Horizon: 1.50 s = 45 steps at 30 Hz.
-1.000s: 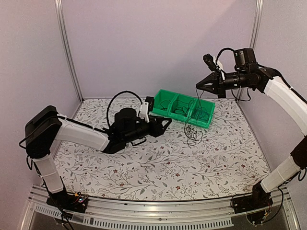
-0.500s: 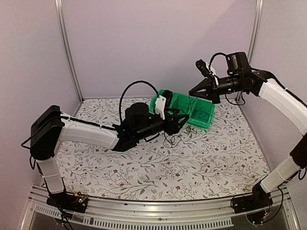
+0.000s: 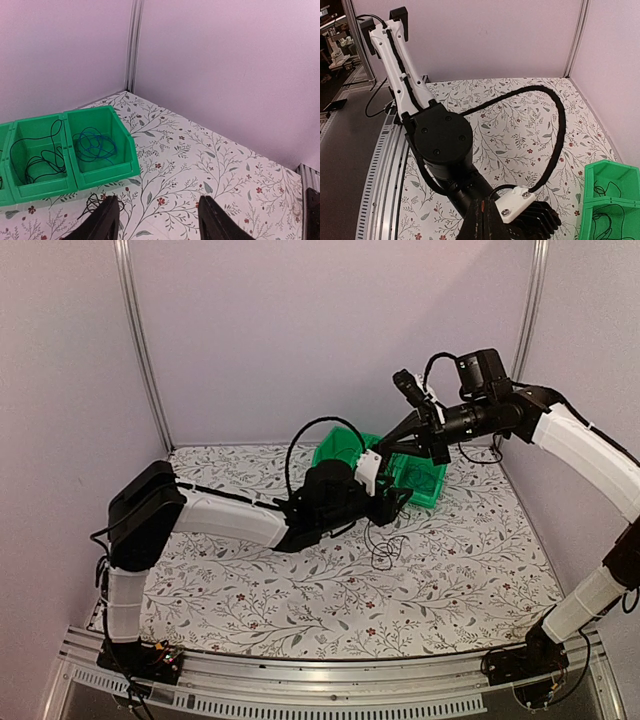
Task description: Untangle the cables
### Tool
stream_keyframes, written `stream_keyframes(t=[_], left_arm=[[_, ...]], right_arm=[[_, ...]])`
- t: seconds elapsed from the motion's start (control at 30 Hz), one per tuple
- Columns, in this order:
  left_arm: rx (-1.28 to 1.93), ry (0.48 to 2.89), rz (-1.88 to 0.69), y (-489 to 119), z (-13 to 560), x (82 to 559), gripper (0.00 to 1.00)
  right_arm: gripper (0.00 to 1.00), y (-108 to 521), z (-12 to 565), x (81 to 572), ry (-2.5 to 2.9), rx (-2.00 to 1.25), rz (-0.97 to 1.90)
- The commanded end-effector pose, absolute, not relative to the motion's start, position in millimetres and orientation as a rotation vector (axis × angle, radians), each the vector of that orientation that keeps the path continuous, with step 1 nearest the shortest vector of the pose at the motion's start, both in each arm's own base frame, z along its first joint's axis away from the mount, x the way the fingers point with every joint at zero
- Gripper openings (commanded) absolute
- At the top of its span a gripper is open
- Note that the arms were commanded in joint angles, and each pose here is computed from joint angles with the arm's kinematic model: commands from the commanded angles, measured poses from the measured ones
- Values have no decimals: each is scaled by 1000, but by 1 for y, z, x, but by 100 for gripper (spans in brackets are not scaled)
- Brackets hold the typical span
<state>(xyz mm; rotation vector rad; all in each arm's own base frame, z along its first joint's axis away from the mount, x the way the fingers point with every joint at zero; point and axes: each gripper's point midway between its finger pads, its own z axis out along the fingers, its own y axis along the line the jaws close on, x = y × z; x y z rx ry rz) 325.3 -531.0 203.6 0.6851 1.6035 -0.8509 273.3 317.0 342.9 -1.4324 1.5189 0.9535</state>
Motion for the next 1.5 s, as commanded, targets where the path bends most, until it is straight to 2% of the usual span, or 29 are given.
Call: stream_keyframes(t=[0.0,0.2,0.37,0.8,1.17,1.33,1.47], left_arm=[[639,1673,-779,-533,161,351,52],[535,1834,-829,-514,93,372,46],[509,1915,-811,-497,66,375,45],[466,1963,-715,-468,62,381,45],[256,2091,-563,-373,56,390,48],[208,2015,-554,-336,91,384,52],[271,1928,-577,-334,123,378,52]], right_arm=[[0,318,395,254,1403,-1448,1030],[0,274,515,248,1160,-1361,973],[0,237,555,260,1128,-1275,1002],[0,230,566,263,1102,-1265,943],[0,192,588,272,1088,-1212,868],[0,193,570,291,1155,-1177,879],[0,194,541,310,1223,-1147,912]])
